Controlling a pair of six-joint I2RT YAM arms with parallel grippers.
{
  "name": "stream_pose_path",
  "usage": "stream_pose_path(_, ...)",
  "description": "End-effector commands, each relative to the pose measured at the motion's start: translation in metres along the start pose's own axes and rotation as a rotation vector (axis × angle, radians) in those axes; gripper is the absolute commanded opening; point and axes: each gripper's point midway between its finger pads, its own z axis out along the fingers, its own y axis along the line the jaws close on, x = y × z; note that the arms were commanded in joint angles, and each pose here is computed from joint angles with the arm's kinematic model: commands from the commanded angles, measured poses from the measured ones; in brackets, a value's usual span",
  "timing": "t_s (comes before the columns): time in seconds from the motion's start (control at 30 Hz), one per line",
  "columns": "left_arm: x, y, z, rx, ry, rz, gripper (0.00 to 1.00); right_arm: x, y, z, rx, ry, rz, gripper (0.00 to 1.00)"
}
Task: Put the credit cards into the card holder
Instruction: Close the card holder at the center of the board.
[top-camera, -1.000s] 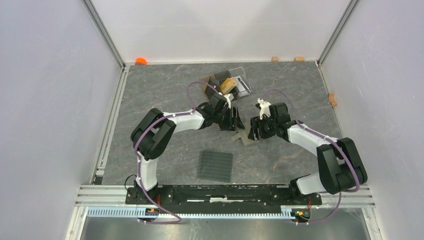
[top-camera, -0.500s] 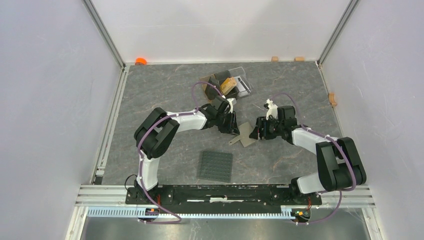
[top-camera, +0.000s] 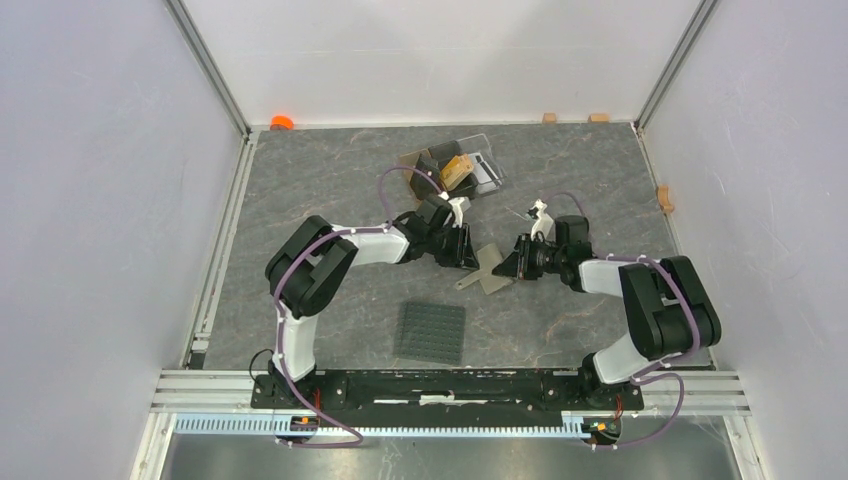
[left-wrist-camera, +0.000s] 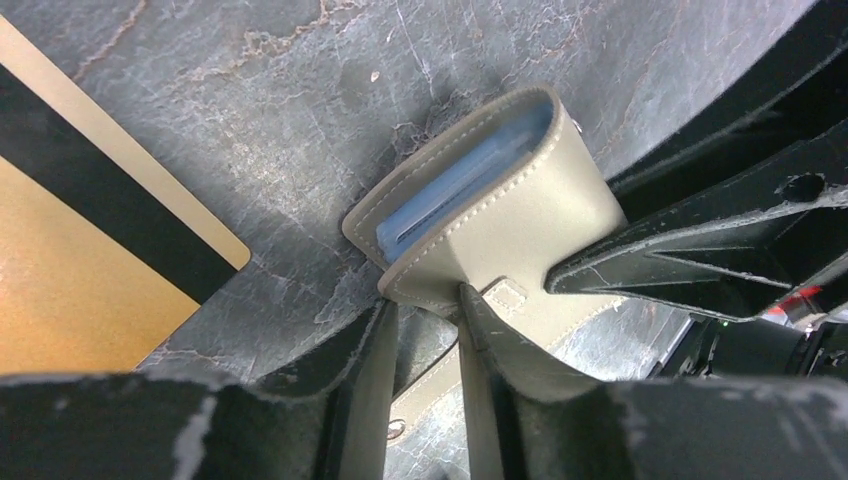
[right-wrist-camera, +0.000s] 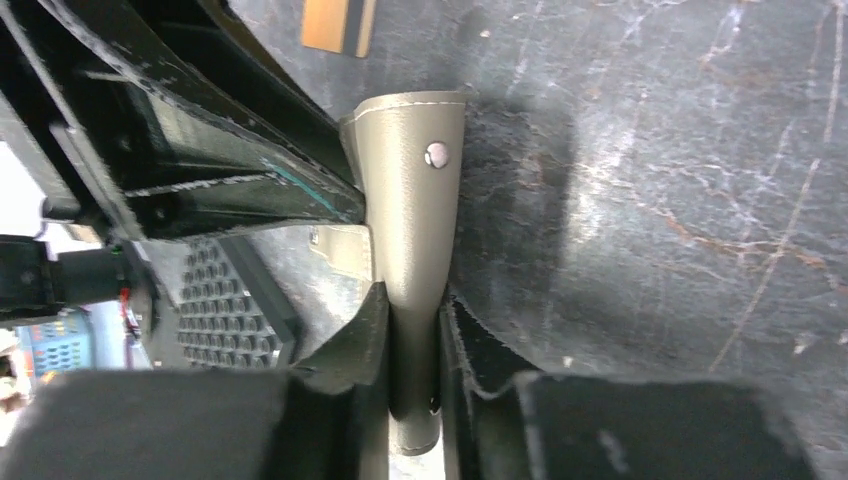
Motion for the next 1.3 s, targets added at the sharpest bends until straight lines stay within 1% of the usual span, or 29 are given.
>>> stream_pose_path(0.0,0.003,-0.002,-0.002,-0.001,-0.028,0.008,0.45,-0.013,0.016,-0.001,-0.026,-0.019,-0.068,0.10)
stream_pose_path(0.07,-0.016,-0.008,-0.021,-0.019,-0.103,0.031,0.63,-0.023,0.010,-0.009,0.053,-0.035,-0.104,0.00)
stream_pose_path(0.13,-0.037,-0.011,-0.048,-0.036,-0.186,0.038,0.71,-0.039,0.004,-0.021,0.158,-0.061,-0.148,0.00)
stream_pose_path(0.2,-0.054,-0.010,-0.077,-0.048,-0.249,0.030,0.75,-0.054,-0.006,-0.039,0.291,-0.089,-0.187,0.00)
stream_pose_path(0.27,-0.065,-0.008,-0.103,-0.054,-0.290,0.016,0.80,-0.071,-0.010,-0.059,0.416,-0.131,-0.232,0.00)
stream_pose_path(0.3,-0.063,-0.005,-0.114,-0.067,-0.283,0.002,0.82,-0.079,-0.010,-0.069,0.474,-0.146,-0.261,0.00)
stream_pose_path(0.37,-0.062,0.000,-0.130,-0.073,-0.293,-0.019,0.83,-0.096,-0.011,-0.094,0.649,-0.189,-0.324,0.00)
stream_pose_path(0.47,-0.058,0.003,-0.148,-0.072,-0.321,-0.043,0.84,-0.110,-0.007,-0.121,0.882,-0.206,-0.417,0.00)
stream_pose_path(0.5,-0.054,0.005,-0.150,-0.073,-0.325,-0.052,0.85,-0.111,-0.010,-0.130,0.965,-0.197,-0.441,0.00)
stream_pose_path(0.57,-0.049,0.007,-0.155,-0.072,-0.334,-0.065,0.86,-0.107,-0.011,-0.135,1.073,-0.166,-0.487,0.00)
stream_pose_path(0.6,-0.046,0.009,-0.156,-0.073,-0.335,-0.074,0.86,-0.104,-0.013,-0.136,1.114,-0.148,-0.501,0.00)
stream_pose_path(0.73,-0.037,0.016,-0.161,-0.089,-0.341,-0.103,0.87,-0.084,-0.010,-0.121,1.167,-0.098,-0.550,0.00)
stream_pose_path(0.83,-0.030,0.022,-0.164,-0.105,-0.344,-0.123,0.87,-0.070,-0.002,-0.101,1.146,-0.078,-0.568,0.00)
stream_pose_path(0.9,-0.026,0.025,-0.165,-0.111,-0.346,-0.130,0.88,-0.058,0.009,-0.078,1.062,-0.054,-0.574,0.08)
stream_pose_path(0.93,-0.024,0.026,-0.165,-0.115,-0.345,-0.133,0.88,-0.053,0.015,-0.066,1.019,-0.043,-0.574,0.15)
stream_pose_path(1.03,-0.017,0.031,-0.163,-0.124,-0.335,-0.149,0.88,-0.038,0.038,-0.034,0.915,-0.004,-0.599,0.47)
stream_pose_path(1.07,-0.015,0.032,-0.162,-0.123,-0.331,-0.153,0.88,-0.036,0.046,-0.026,0.888,0.004,-0.606,0.53)
stream_pose_path(1.17,-0.010,0.033,-0.160,-0.114,-0.322,-0.166,0.88,-0.033,0.064,-0.011,0.819,0.021,-0.611,0.62)
stream_pose_path(1.27,-0.008,0.030,-0.158,-0.092,-0.321,-0.171,0.88,-0.041,0.081,-0.013,0.762,-0.011,-0.604,0.69)
